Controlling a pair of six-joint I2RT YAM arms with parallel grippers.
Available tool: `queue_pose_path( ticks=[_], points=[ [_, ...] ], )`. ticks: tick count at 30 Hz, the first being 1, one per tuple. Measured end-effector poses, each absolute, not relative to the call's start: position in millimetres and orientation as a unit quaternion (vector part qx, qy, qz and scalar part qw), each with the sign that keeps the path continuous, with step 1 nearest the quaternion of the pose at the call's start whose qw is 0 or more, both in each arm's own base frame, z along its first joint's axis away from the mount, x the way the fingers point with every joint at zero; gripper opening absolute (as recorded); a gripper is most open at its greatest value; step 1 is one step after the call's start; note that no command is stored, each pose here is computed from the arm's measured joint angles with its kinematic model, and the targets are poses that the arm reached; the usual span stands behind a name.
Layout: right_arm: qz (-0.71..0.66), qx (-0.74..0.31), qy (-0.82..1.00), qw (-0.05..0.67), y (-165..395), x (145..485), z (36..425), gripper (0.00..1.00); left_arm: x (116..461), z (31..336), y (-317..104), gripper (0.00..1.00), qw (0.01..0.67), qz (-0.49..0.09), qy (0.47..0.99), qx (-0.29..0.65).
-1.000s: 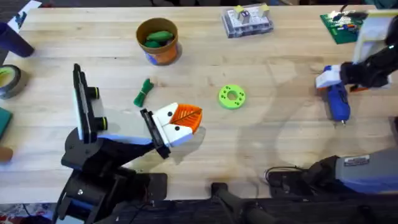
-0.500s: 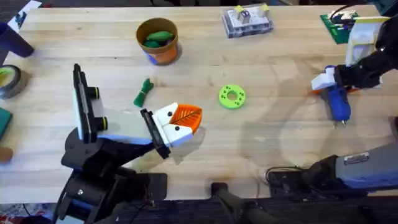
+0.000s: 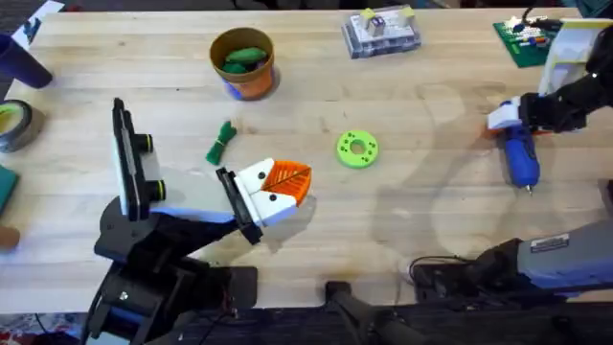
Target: Pick up the gripper from the table and insert it into the empty holder that is missing its gripper. Then pick up a screw, insert it into the mounting hole, and use the screwdriver to tighten it. Finally, clean up the table by picking up the vegetable and placing it into the bucket.
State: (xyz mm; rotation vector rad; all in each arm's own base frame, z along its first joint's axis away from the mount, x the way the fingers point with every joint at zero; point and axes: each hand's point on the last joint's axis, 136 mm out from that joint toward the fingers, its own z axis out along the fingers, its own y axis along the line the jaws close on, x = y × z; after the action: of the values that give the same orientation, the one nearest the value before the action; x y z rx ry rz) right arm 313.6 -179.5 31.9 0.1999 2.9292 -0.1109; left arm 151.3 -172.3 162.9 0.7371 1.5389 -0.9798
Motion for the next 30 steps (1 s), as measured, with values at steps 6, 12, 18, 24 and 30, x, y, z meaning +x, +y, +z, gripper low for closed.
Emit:
queue_pose_path(
  ticks=[6,12,18,24,30],
  points=[
    [-0.045,0.074,0.991,0.104,-187,315,30,0.111,151,163,-172,0.011,0.554,-0.415,0.651,0.312],
    [-0.045,0.075,0.991,0.103,-187,315,31,0.027,151,163,-172,0.011,0.554,-0.415,0.651,0.312],
    [-0.041,0.091,0.988,0.116,-181,312,42,0.026,151,163,-172,0.011,0.554,-0.415,0.651,0.312],
    [-0.091,0.087,0.961,0.248,-179,334,126,0.026,151,163,-172,0.011,0.554,-0.415,0.651,0.312],
    [-0.123,0.083,0.913,0.380,-157,332,224,0.026,151,163,-172,0.011,0.554,-0.415,0.651,0.312]
  ],
)
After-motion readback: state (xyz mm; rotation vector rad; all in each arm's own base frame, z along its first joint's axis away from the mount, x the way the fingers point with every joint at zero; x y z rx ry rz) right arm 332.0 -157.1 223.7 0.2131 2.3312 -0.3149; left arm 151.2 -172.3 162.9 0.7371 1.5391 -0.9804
